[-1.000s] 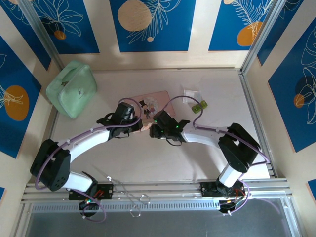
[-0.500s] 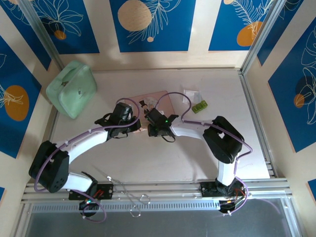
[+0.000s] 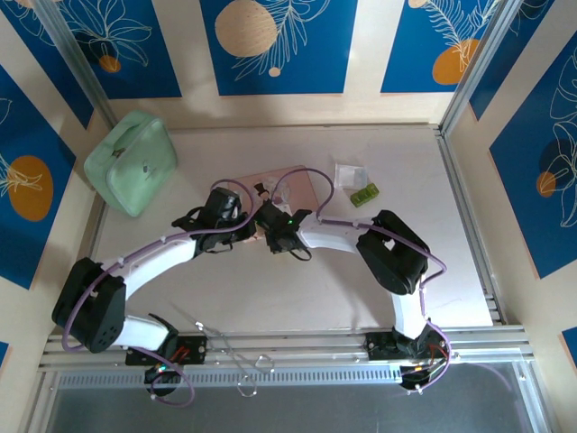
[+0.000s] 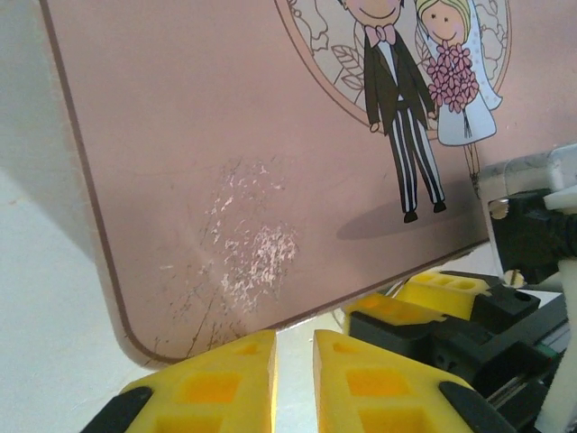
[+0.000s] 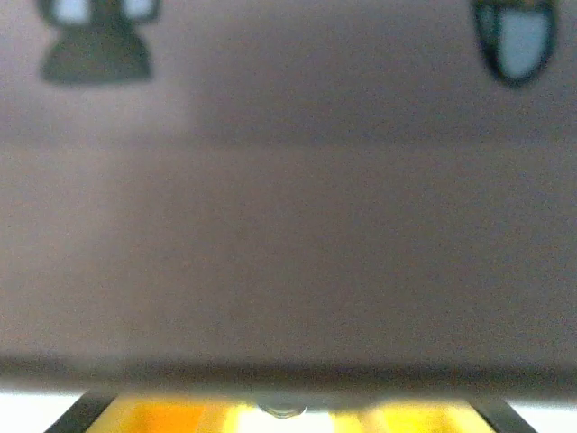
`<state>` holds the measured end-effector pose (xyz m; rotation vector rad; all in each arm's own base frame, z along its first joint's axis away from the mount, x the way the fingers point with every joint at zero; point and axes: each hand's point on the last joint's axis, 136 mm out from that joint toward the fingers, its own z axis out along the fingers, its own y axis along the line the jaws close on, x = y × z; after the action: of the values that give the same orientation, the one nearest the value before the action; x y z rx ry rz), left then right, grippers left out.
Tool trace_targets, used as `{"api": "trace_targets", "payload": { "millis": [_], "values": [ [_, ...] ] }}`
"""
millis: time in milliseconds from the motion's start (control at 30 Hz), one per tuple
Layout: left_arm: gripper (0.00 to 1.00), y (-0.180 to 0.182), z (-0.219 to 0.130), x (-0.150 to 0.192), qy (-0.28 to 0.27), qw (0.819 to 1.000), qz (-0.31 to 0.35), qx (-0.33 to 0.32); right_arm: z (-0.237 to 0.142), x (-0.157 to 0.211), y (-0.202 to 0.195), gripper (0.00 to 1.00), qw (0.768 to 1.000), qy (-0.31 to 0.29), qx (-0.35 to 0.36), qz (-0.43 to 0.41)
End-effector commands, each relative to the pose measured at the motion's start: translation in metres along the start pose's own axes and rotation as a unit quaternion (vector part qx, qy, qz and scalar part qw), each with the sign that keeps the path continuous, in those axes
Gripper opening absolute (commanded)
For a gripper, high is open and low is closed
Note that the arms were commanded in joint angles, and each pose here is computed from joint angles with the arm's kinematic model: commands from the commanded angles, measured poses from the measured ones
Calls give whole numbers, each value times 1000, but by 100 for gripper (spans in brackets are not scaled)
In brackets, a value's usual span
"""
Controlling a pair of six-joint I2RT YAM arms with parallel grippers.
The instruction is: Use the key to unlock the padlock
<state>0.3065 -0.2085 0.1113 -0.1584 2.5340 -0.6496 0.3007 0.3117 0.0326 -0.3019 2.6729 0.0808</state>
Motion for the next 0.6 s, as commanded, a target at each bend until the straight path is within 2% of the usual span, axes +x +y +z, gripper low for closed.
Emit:
{"api": "trace_targets", "payload": {
  "millis": [0,200,333,400,500,567],
  "values": [
    [18,1,-6,-3,-6,1000,-11,7,-3,1,-12,19,999,1,51,-11],
    [17,5,-4,-2,-8,1000,-14,5,-13,3,-25,11,993,-2,119,-27],
    [16,8,-2,-1,-6,1000,-20,7,-15,5,-29,11,986,2,159,-48],
    [15,10,-1,-1,-6,1000,-24,8,-12,7,-20,17,987,5,145,-63],
    [15,10,-1,-1,-7,999,-29,12,-12,10,0,34,993,4,95,-76],
    [15,10,-1,-1,-7,999,-32,14,-17,11,8,39,996,-1,58,-73]
  ]
}}
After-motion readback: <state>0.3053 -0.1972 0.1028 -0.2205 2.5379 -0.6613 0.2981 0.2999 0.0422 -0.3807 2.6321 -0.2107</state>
